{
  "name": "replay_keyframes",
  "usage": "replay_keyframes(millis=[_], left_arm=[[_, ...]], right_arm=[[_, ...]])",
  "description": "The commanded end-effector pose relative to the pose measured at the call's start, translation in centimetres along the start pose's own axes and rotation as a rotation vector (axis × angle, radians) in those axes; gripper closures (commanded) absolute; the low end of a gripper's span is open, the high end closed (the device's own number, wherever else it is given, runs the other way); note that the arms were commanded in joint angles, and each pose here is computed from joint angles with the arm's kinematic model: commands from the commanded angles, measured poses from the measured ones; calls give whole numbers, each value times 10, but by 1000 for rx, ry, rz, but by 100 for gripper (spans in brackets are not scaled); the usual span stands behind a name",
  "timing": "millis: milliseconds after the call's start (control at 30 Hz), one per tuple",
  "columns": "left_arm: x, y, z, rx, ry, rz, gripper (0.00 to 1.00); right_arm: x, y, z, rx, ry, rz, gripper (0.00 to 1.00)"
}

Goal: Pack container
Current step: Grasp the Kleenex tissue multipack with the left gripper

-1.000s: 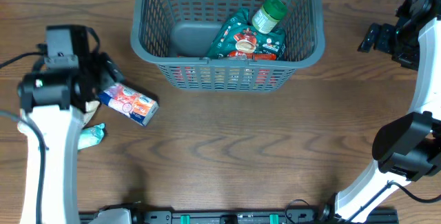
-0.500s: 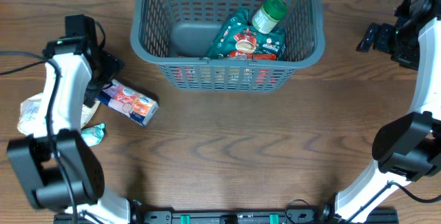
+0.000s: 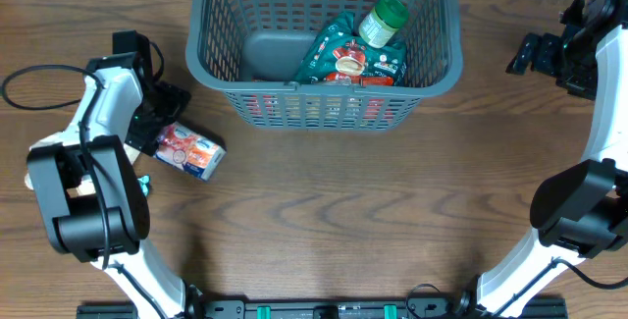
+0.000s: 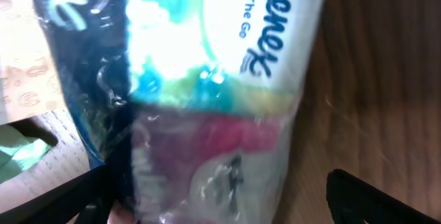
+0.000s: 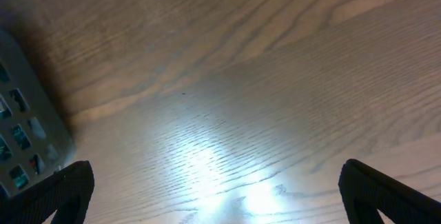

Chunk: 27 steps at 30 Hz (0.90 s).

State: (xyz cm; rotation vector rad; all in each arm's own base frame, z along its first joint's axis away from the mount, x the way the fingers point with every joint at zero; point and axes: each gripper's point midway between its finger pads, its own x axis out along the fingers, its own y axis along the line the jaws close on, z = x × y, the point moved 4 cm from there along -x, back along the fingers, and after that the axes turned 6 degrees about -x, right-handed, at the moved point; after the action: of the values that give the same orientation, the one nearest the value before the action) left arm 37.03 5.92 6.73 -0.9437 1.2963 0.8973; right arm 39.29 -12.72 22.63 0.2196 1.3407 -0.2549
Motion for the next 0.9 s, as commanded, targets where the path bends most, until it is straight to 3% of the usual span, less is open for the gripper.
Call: replay_keyframes(millis=[0,667,733,833,867], left_arm=[[20,-3,-4,-21,60,14,1],[25,-7,-6,-30,78,-5,2],[25,-7,-5,-29,77,-7,18],[25,-7,-6,-29,79,-5,50],[25,-7,-6,-29,79,-4,56]], right_arm=[[-1,0,-1,-12,1,8,1],[-1,0,-1,-20,2,4,1],[-1,0,-1,-20,2,4,1],[-1,0,-1,-20,5,4,1],[-1,0,-1,-20,5,4,1]])
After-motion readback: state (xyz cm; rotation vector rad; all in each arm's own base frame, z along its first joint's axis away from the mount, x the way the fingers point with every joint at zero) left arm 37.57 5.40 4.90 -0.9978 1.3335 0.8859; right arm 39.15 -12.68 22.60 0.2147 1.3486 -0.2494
